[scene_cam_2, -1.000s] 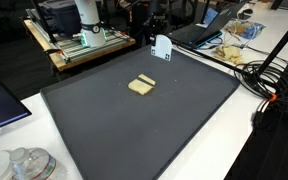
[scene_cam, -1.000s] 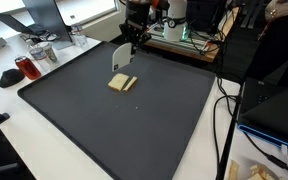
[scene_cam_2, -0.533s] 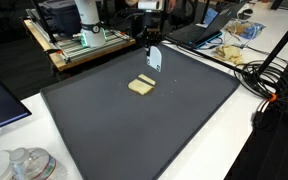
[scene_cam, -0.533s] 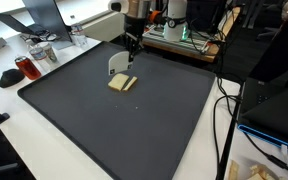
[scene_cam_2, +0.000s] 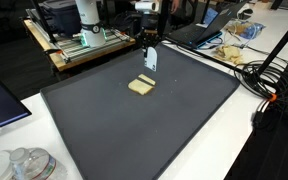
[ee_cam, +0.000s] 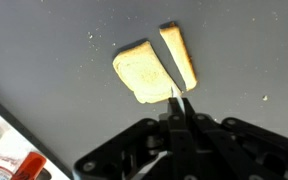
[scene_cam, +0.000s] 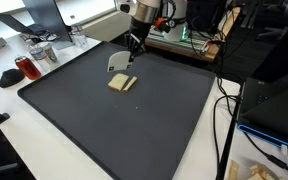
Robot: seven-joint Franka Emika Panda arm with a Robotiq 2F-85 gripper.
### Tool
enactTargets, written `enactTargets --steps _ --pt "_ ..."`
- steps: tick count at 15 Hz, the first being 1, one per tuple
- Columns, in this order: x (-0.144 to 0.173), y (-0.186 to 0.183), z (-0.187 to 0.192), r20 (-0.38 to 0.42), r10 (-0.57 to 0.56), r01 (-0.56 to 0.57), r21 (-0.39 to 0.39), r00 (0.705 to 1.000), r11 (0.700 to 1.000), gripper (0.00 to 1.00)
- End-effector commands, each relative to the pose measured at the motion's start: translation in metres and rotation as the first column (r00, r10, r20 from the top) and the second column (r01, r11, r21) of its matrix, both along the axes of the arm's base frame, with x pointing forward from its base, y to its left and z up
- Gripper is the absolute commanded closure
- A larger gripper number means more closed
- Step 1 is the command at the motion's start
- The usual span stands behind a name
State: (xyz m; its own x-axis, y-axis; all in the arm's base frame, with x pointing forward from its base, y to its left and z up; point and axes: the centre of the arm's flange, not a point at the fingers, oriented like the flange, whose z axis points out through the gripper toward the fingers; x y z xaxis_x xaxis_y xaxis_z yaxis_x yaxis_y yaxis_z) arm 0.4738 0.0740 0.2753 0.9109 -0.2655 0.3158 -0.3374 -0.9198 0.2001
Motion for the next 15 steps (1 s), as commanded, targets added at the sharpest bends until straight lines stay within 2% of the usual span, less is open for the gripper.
enactTargets --steps 1,7,12,15 --pt "0.023 0.070 0.029 0.075 -0.063 0.067 -0.046 0.995 0.997 0.99" --pt "0.025 0.077 0.028 0.063 -0.040 0.047 -0.104 0.997 0.994 0.99" --pt "0.018 0.072 0.055 0.023 0.024 -0.022 -0.053 0.999 0.998 0.99" --pt "0.011 0.069 0.085 -0.033 0.100 -0.101 -0.022 0.994 0.995 0.99"
